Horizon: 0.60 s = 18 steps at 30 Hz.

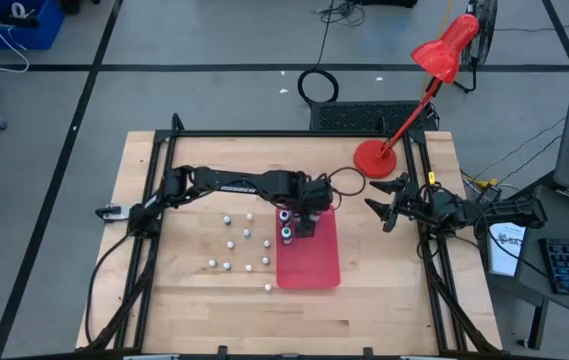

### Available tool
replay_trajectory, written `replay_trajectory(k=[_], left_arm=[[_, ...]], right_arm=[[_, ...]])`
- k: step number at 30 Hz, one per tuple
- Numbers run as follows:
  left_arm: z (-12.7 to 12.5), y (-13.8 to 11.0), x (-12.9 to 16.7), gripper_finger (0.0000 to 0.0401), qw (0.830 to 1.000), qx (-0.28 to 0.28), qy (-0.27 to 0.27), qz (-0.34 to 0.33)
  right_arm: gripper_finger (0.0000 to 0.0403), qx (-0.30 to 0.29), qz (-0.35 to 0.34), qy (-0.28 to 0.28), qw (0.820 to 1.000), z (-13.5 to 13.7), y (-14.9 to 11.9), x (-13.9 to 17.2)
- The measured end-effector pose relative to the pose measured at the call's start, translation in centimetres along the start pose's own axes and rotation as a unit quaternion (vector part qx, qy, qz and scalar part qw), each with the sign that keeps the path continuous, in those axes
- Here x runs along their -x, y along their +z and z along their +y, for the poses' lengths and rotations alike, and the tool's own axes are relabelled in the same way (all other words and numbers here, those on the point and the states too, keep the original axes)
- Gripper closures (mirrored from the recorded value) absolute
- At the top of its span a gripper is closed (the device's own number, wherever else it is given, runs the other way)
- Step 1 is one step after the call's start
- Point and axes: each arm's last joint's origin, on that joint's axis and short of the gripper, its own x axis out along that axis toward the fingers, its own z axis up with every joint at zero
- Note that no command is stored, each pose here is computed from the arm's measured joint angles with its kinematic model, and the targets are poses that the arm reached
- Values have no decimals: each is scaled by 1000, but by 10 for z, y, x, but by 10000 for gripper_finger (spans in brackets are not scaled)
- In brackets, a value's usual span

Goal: Pick & Place food coloring
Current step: Adjust the big green food coloring bottle in the red bin

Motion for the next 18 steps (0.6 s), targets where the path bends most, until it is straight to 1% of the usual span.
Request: replay_trajectory(k=[1, 3, 5, 8, 12, 14, 16, 18], left_arm=[[0, 1, 0, 19, 1000, 1, 0, -4], [0, 2, 2, 11, 1000, 2, 1, -10], [-1, 3, 5, 21, 1000, 1, 0, -14], [-1, 6, 17, 41, 1000, 1, 0, -19], [-1, 12, 46, 61, 1000, 4, 0, -26], [-3, 9, 62, 68, 1000, 7, -4, -15], [-8, 4, 76, 74, 1000, 24, -16, 1], [-16, -3, 83, 79, 998, 40, -37, 34]], right_arm=[[124, 0, 0, 0, 1000, 0, 0, 0], [124, 0, 0, 0, 1000, 0, 0, 0], [124, 0, 0, 0, 1000, 0, 0, 0], [124, 0, 0, 0, 1000, 0, 0, 0], [124, 0, 0, 0, 1000, 0, 0, 0], [124, 0, 1, 0, 1000, 0, 0, 0], [124, 0, 1, 0, 1000, 0, 0, 0], [124, 1, 2, 0, 1000, 0, -1, 0]])
